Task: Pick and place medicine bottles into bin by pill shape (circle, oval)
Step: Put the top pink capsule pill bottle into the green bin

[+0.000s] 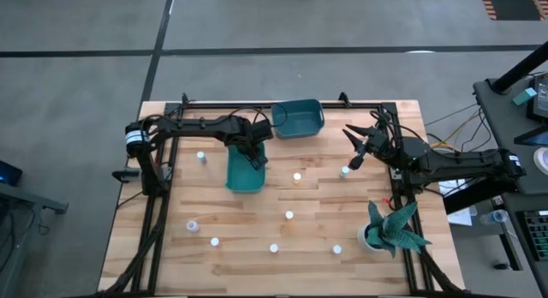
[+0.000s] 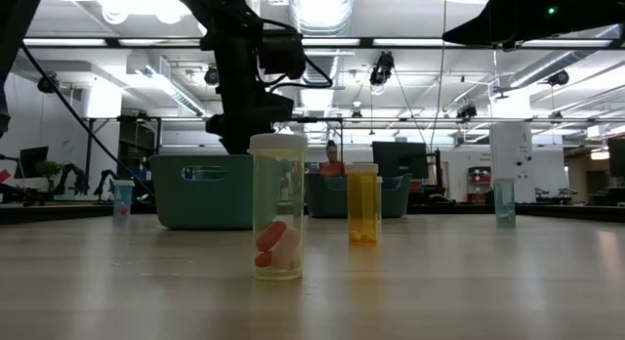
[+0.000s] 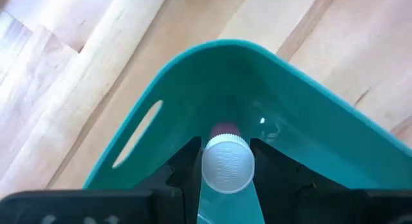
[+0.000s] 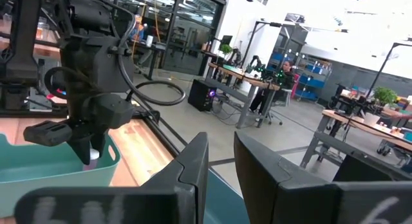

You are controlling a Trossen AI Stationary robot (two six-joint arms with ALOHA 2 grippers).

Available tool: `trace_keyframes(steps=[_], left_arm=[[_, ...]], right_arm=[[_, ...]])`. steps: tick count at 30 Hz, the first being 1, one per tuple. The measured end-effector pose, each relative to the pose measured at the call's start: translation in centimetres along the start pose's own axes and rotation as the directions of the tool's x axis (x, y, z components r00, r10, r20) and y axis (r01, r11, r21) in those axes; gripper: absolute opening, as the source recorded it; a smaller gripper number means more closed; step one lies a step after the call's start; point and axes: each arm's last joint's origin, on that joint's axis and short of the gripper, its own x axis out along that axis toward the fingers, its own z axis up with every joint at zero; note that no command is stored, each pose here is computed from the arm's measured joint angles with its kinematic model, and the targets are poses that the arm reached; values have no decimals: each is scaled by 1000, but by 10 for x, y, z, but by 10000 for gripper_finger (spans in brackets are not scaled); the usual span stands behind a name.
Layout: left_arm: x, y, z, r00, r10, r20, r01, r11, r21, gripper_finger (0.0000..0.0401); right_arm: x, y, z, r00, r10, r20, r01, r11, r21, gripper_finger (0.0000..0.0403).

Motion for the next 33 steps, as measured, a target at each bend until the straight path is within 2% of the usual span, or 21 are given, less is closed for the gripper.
trace_keyframes(steps=[6, 33], left_arm=[[0, -1, 3, 1000, -8, 27, 9, 1000, -5, 96], [12, 2, -5, 1000, 4, 10, -3, 999, -32, 103]], right_arm=[[0, 0, 0, 1000, 0, 0, 0, 1000, 0, 66], [0, 0, 0, 1000, 0, 0, 0, 1000, 0, 66]])
